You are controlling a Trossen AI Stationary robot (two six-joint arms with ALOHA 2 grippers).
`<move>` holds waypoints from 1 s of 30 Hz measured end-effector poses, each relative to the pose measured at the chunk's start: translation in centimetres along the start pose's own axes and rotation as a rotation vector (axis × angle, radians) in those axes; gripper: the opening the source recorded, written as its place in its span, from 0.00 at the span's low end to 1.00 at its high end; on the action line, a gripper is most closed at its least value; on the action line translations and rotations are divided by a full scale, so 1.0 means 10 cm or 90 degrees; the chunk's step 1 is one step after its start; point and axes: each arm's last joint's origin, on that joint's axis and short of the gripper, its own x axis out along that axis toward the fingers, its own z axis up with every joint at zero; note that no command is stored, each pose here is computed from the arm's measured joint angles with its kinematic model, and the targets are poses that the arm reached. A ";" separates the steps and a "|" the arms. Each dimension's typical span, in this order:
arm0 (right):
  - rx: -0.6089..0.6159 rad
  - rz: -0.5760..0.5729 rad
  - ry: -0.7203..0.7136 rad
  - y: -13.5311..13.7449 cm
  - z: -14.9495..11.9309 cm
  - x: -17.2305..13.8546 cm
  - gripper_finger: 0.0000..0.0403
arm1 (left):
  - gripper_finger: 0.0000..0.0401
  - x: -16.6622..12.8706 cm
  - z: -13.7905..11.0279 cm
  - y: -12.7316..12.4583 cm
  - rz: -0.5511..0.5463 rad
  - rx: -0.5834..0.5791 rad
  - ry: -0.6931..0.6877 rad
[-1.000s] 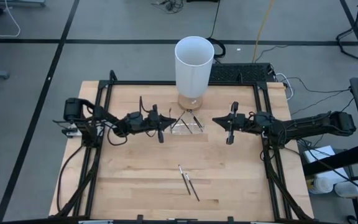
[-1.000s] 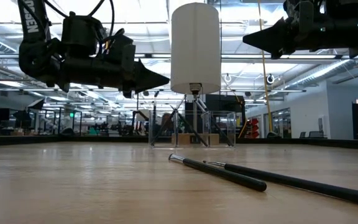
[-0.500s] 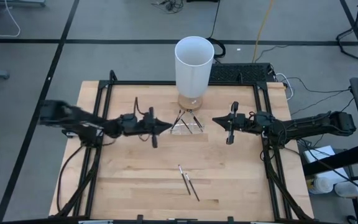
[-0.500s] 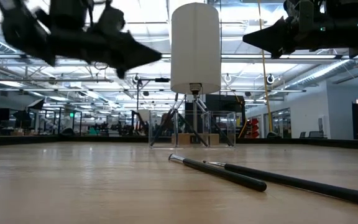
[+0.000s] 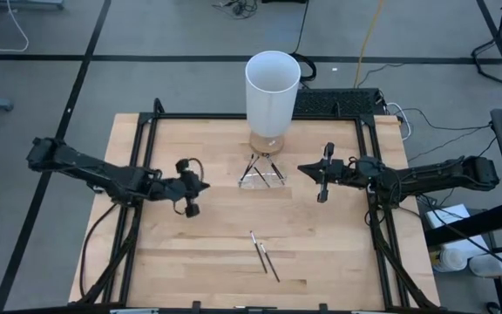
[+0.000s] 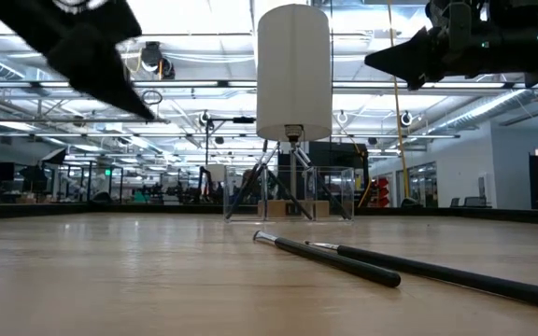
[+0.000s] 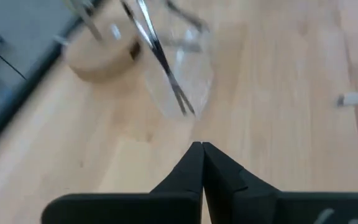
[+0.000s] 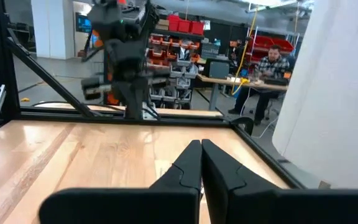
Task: Put items in baskets/containers
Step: Put the eyeshadow brush into the transparent organizer
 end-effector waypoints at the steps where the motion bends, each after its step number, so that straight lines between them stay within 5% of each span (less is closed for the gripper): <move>1: 0.008 -0.002 0.006 0.00 -0.01 0.00 0.00 | 0.01 0.06 -0.06 0.00 -0.004 0.006 0.021; 9: 0.079 -0.022 0.073 0.02 -0.11 -0.01 0.00 | 0.01 0.52 -0.82 0.02 0.001 -0.001 0.141; 17: 0.151 -0.030 0.109 0.05 -0.17 -0.01 0.00 | 0.02 0.65 -0.58 0.08 -0.001 -0.048 0.013; 21: 0.218 -0.040 0.085 0.14 0.02 0.09 0.00 | 0.07 0.66 -0.57 0.13 0.038 -0.036 0.004; 30: 0.163 -0.035 0.331 0.91 0.65 0.71 0.00 | 0.06 0.67 -0.66 0.20 0.065 -0.051 -0.005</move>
